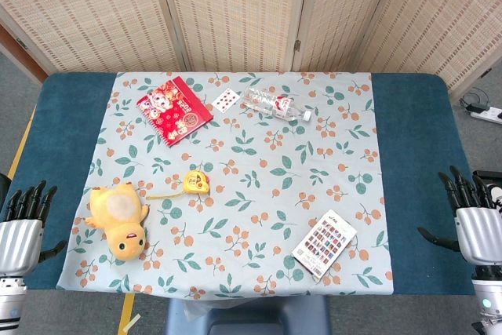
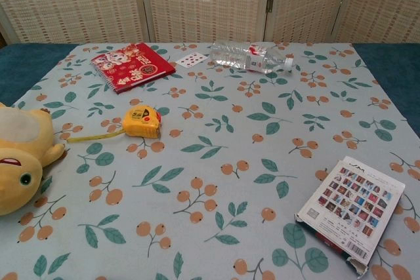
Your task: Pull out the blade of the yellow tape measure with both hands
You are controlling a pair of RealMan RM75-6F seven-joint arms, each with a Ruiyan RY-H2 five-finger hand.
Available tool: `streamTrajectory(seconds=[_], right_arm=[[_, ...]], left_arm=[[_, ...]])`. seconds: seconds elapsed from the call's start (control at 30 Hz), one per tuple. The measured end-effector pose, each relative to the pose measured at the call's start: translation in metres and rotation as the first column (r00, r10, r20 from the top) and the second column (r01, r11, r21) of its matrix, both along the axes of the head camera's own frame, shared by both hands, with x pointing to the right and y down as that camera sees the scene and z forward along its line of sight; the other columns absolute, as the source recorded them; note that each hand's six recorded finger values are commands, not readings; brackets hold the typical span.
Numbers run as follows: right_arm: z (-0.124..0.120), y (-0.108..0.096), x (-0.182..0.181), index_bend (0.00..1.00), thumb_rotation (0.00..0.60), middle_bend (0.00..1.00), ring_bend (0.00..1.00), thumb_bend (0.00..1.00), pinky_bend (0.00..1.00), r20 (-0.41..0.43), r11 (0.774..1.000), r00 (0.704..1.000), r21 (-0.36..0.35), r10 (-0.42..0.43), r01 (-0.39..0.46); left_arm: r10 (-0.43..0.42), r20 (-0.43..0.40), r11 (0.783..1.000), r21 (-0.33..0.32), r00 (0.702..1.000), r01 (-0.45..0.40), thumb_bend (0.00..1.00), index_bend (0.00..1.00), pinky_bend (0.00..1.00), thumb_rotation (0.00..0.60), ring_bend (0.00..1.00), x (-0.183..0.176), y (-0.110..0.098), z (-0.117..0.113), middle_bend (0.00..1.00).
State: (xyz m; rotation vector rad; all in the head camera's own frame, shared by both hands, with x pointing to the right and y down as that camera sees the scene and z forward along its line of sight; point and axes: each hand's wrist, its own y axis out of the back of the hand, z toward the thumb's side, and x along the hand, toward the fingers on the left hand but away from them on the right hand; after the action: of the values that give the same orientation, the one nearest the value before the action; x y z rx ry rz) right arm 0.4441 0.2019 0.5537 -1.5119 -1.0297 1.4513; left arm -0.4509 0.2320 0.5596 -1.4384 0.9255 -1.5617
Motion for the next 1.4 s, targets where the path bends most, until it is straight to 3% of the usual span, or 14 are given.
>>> streamTrajectory(seconds=[0.5,0.83,1.13,1.4], right_arm=[[-0.002,0.003,0.004,0.0,0.478,0.0,0.14,0.11,0.0,0.006,0.999,1.0,-0.039,0.029,-0.029],[-0.01,-0.003,0.006,0.0,0.48,0.0,0.15,0.11,0.0,-0.01,0.999,0.999,-0.041,0.032,-0.033],[-0.01,-0.006,0.005,0.0,0.479,0.02,0.17,0.11,0.01,-0.02,0.998,0.999,-0.063,0.031,-0.032],[-0.013,-0.012,-0.001,0.0,0.482,0.05,0.2,0.11,0.04,-0.013,0.999,1.0,-0.033,-0.001,0.0]], left_arm=[[0.015,-0.015,1.0,0.019,1.0,-0.014,0.13,0.06,0.0,0.6,0.04,0.001,-0.001,-0.002,0.0],[0.127,-0.059,0.992,0.017,0.99,-0.126,0.13,0.08,0.0,0.6,0.04,0.026,-0.036,0.007,0.01],[0.227,-0.187,0.969,-0.057,0.956,-0.242,0.13,0.1,0.0,0.6,0.06,0.073,-0.08,0.036,0.03],[0.262,-0.259,0.933,-0.177,0.93,-0.312,0.13,0.1,0.0,0.6,0.07,0.124,-0.112,0.089,0.04]])
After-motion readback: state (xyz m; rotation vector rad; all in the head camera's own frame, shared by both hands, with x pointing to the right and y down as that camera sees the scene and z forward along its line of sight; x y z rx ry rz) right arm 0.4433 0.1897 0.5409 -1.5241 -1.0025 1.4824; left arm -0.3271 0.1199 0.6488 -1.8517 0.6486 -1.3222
